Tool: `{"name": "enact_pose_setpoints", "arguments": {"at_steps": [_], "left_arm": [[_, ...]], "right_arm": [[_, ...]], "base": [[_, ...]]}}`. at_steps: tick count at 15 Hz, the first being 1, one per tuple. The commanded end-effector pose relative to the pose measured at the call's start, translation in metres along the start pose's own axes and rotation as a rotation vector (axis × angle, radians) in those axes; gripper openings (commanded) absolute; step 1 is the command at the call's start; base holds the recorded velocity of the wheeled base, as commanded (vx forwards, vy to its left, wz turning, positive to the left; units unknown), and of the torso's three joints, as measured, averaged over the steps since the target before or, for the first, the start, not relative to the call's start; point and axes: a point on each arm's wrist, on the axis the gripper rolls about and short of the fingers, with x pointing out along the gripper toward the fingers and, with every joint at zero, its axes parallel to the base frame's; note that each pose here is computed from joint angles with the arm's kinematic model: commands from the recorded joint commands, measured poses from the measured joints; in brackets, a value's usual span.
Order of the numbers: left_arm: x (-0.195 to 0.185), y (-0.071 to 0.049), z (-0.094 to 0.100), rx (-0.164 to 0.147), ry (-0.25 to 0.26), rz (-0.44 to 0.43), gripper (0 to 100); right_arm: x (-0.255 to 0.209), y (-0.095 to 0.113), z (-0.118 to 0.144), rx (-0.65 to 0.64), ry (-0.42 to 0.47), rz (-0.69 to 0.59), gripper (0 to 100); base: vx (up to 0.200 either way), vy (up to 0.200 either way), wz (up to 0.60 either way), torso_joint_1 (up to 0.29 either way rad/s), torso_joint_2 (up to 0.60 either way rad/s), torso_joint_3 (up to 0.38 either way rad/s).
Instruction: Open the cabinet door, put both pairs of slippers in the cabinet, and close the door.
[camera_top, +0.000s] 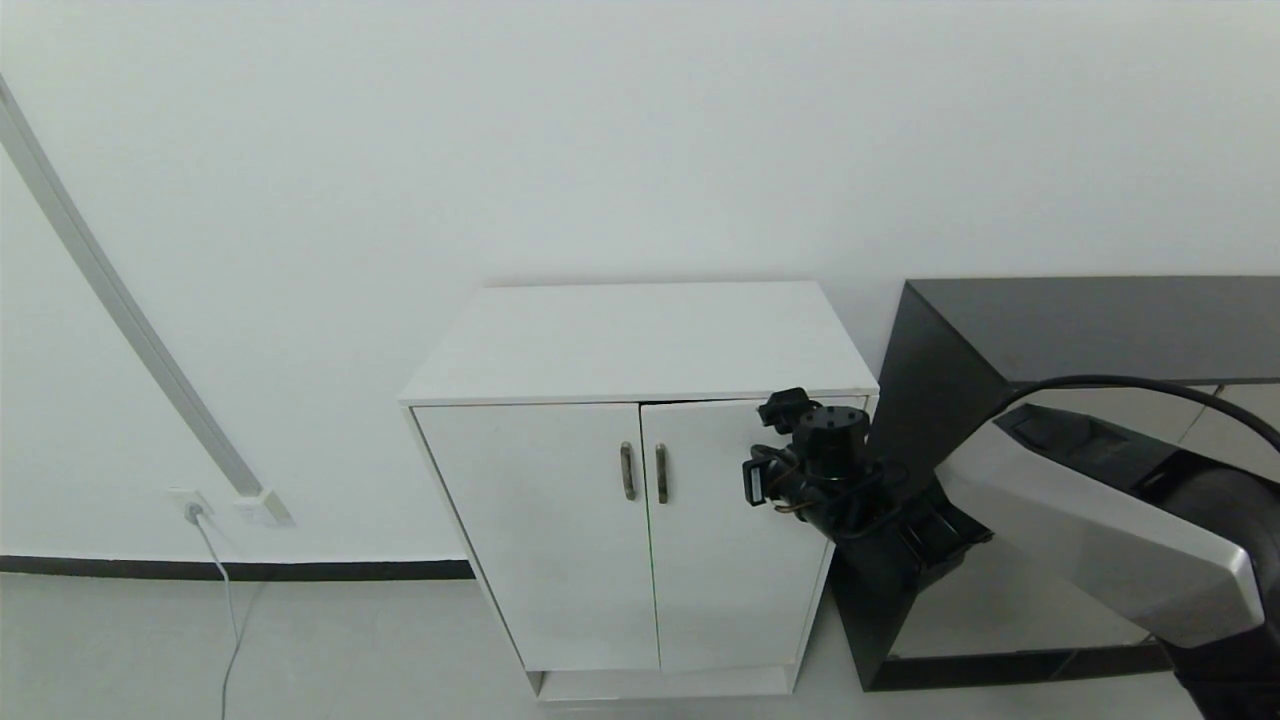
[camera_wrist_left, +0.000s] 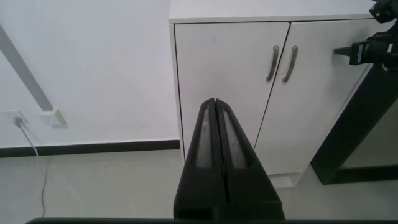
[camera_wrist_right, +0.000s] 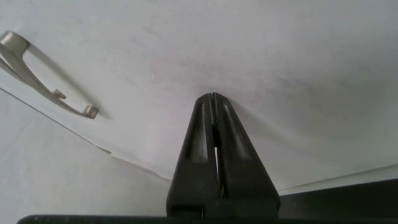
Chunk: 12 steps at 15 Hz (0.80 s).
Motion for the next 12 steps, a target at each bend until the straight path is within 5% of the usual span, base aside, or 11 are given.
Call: {"name": "enact_pose_setpoints", "arguments": {"at_steps": [1, 12], "left_arm": [[0.0001, 0.0, 0.0, 0.0, 0.001, 0.001, 0], [0.0001, 0.0, 0.0, 0.0, 0.001, -0.001, 0]], "right_arm": [[0.0001, 0.0003, 0.0011, 0.0, -0.003, 0.001, 0], [0.0027, 0.0008, 0.0022, 0.002, -0.013, 0.0, 0]], "base": [[0.0, 0.0, 0.0, 0.0, 0.0, 0.0], [0.0, 0.0, 0.0, 0.0, 0.0, 0.0]]}}
